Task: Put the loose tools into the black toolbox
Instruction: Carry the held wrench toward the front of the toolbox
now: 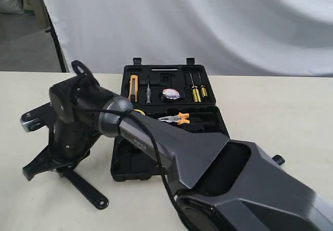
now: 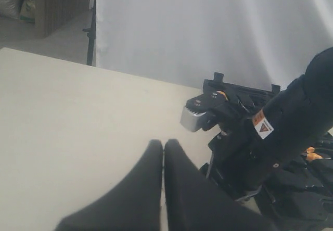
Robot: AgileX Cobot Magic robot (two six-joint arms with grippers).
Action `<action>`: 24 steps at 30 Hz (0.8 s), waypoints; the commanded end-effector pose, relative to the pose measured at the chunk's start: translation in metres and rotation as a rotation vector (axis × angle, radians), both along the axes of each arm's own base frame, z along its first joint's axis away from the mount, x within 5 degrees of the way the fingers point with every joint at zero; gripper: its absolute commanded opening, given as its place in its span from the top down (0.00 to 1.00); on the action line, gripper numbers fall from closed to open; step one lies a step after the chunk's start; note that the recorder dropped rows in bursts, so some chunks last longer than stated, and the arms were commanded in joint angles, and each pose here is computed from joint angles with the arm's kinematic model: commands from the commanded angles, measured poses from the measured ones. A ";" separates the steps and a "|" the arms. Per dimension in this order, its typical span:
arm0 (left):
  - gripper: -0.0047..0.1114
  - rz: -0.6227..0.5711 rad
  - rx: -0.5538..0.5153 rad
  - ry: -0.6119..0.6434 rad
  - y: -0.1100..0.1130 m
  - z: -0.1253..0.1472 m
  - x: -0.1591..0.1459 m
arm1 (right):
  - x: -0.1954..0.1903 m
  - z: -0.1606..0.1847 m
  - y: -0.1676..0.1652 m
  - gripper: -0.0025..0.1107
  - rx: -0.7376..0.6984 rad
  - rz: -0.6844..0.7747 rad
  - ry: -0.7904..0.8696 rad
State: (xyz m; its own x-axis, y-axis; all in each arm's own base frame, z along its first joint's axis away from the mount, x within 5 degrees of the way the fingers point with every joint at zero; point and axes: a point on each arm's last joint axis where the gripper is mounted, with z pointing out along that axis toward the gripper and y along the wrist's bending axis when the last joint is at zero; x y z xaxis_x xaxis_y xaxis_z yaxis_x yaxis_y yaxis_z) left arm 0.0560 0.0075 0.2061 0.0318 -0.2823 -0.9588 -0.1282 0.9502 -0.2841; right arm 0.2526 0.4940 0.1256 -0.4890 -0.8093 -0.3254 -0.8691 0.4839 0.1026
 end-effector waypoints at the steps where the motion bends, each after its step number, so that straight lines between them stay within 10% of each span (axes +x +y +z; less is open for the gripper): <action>1: 0.95 0.026 0.002 -0.013 0.001 0.002 -0.001 | -0.036 -0.003 0.011 0.98 -0.050 0.098 0.024; 11: 0.95 0.026 0.002 -0.013 0.001 0.002 -0.001 | -0.050 -0.013 -0.016 0.98 -0.221 0.120 0.041; 24: 0.95 0.026 0.002 -0.013 0.001 0.002 -0.001 | -0.089 0.012 -0.151 0.98 -0.141 0.321 -0.129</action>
State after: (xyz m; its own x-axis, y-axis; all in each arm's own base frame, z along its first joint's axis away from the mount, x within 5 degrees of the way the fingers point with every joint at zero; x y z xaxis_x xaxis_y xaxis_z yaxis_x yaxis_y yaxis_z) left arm 0.0560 0.0075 0.2061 0.0318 -0.2823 -0.9588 -0.1282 0.9502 -0.2841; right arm 0.1596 0.3485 0.1342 -0.1926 -0.9559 -0.2219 -0.9773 0.2072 -0.0447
